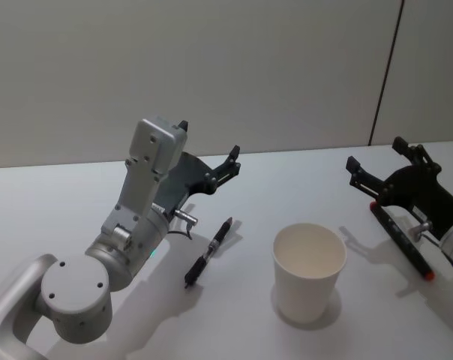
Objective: Place the pen into the pen holder.
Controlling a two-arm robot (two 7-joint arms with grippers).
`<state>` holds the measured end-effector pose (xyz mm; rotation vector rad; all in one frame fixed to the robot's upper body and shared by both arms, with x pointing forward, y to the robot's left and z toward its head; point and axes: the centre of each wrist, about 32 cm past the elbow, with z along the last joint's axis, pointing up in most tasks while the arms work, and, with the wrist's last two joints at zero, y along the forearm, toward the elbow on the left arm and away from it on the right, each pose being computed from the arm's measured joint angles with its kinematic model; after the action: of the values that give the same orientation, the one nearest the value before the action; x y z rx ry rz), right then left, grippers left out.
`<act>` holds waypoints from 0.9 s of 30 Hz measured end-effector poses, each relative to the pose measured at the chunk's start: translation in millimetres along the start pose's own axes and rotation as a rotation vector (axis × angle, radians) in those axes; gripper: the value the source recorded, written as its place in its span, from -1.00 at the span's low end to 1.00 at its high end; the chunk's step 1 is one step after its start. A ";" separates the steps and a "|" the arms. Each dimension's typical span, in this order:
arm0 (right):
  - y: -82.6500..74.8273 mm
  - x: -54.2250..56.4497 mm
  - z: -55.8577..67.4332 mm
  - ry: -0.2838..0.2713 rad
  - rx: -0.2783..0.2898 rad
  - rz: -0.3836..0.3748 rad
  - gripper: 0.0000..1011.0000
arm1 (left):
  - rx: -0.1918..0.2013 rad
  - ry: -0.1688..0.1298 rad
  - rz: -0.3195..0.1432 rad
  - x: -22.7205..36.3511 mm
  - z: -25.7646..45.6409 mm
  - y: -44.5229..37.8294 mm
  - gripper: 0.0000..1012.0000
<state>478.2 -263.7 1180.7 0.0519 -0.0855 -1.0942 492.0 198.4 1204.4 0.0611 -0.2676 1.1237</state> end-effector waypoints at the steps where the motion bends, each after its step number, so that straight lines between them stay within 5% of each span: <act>1: 1.0 2.5 1.1 0.006 -0.009 0.003 0.98 | 0.000 0.000 0.000 0.0 0.0 0.0 0.98; 15: 13.5 21.7 26.2 0.022 -0.151 0.051 0.98 | 0.000 0.000 0.000 0.0 0.0 0.0 0.98; 27: 23.9 27.9 36.8 -0.062 -0.131 0.075 0.98 | 0.000 0.000 0.000 0.0 0.0 0.0 0.98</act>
<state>508.6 -277.6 1220.6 -0.1019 -0.0703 -1.0245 492.0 198.4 1204.4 0.0612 -0.2677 1.1237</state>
